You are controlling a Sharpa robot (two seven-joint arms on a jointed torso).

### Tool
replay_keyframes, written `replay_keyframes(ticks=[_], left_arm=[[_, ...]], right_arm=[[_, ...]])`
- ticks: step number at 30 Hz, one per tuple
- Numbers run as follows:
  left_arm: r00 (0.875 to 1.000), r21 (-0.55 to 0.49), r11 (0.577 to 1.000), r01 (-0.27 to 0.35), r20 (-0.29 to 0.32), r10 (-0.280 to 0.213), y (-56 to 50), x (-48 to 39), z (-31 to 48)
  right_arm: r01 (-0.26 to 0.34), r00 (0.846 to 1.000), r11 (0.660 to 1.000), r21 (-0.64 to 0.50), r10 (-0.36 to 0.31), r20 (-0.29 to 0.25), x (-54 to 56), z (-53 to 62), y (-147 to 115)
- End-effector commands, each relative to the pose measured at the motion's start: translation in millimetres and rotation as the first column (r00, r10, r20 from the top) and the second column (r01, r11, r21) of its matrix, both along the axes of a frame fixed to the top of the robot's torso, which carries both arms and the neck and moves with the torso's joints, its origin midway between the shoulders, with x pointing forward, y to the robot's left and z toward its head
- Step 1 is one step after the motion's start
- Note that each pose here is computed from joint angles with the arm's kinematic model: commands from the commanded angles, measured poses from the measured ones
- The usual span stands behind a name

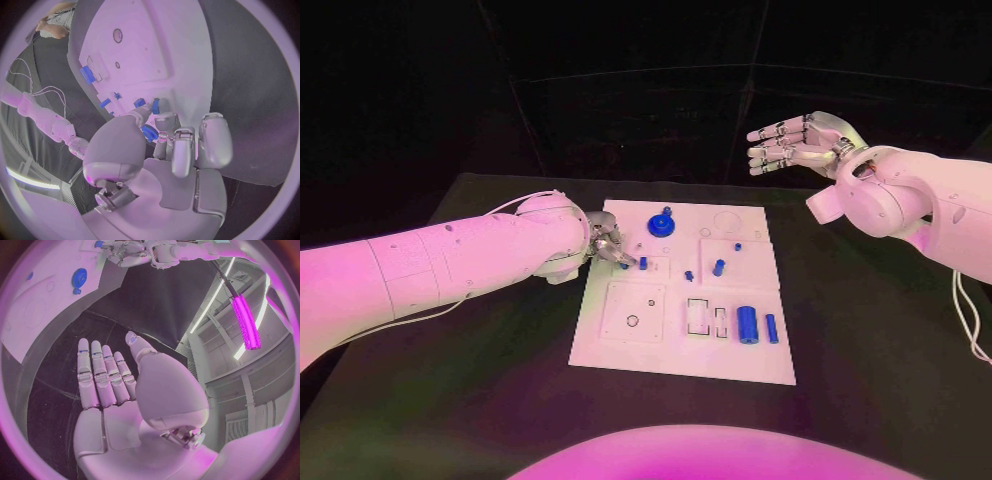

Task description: Assemble the parts on the task board

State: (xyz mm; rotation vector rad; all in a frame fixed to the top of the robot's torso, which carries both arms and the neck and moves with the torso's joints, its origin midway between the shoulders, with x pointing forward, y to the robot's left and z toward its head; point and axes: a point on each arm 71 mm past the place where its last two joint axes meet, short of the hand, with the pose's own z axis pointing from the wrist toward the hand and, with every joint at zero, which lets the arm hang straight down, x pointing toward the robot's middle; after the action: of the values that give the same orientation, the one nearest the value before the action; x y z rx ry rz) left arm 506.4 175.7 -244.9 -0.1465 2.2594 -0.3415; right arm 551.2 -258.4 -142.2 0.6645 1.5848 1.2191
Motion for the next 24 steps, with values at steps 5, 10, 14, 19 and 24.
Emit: replay_keyframes(ticks=[5,10,14,19,24], left_arm=[[1.000,0.005,1.000,0.001,0.002,-0.001,-2.0,-0.2,-0.1],[1.000,0.002,1.000,-0.007,0.010,0.007,-0.9,0.7,0.3],[1.000,0.001,1.000,-0.015,0.016,0.015,0.9,1.6,0.5],[0.999,-0.002,1.000,-0.030,0.026,0.030,4.9,2.9,1.0],[0.999,-0.017,0.999,-0.046,0.025,0.047,8.8,3.0,1.2]], right_arm=[[-0.011,1.000,1.000,0.004,0.011,0.007,-0.1,1.7,1.6],[-0.011,1.000,1.000,0.004,0.011,0.006,0.0,1.7,1.6],[-0.011,1.000,1.000,0.004,0.011,0.006,0.0,1.6,1.8],[-0.012,1.000,1.000,0.004,0.012,0.006,0.1,1.6,2.0],[-0.013,1.000,1.000,0.004,0.013,0.006,0.2,1.6,2.3]])
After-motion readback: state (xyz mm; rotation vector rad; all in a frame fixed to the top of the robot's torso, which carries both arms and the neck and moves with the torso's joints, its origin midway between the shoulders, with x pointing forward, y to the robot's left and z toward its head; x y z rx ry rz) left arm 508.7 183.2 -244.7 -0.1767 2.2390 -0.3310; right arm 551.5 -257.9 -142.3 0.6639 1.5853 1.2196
